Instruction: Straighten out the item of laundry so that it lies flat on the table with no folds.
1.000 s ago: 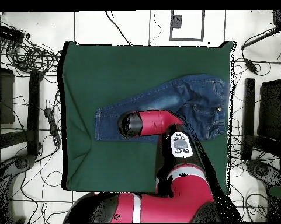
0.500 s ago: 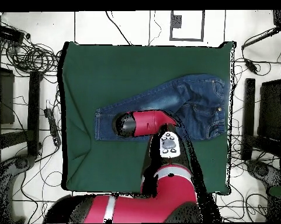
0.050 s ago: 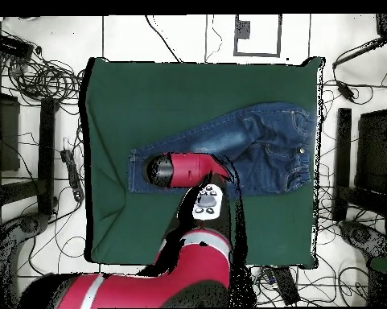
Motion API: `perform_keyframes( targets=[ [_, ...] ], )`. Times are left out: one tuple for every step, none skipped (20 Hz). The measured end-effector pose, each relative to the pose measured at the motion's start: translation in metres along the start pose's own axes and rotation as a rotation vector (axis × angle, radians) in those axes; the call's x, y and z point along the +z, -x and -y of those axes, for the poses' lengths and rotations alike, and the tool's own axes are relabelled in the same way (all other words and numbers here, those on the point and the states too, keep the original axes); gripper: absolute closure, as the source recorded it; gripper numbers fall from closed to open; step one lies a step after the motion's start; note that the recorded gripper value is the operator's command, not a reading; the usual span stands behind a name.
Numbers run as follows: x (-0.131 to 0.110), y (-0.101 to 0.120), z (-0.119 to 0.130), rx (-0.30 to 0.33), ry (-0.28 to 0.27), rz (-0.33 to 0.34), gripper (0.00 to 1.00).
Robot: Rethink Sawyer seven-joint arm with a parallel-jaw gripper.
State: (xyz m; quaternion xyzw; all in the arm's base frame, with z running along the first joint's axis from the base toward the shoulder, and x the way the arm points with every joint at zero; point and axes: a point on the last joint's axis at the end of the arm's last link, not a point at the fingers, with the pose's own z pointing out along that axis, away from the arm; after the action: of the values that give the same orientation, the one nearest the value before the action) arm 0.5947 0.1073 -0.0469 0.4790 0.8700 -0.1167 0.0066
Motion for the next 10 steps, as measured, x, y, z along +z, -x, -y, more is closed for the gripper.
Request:
perform_keyframes(
  targets=[
    [-0.0003, -0.0017, -0.0015, 0.023, -0.001, -0.004, 1.00],
    [-0.0006, -0.0023, -0.0022, 0.040, -0.003, -0.005, 1.00],
    [-0.0010, -0.0028, -0.0029, 0.057, -0.004, -0.006, 1.00],
    [-0.0011, -0.0036, -0.0039, 0.084, -0.007, -0.006, 1.00],
    [-0.0012, -0.0041, -0.0046, 0.100, -0.009, -0.006, 1.00],
    [-0.0014, -0.0048, -0.0052, 0.113, -0.010, -0.005, 1.00],
    [-0.0018, -0.0057, -0.0060, 0.126, -0.011, -0.005, 1.00],
    [-0.0022, -0.0066, -0.0068, 0.139, -0.012, -0.005, 1.00],
    [-0.0031, -0.0094, -0.0093, 0.169, -0.014, -0.004, 1.00],
    [-0.0031, -0.0103, -0.0103, 0.179, -0.014, -0.003, 1.00]
  ],
)
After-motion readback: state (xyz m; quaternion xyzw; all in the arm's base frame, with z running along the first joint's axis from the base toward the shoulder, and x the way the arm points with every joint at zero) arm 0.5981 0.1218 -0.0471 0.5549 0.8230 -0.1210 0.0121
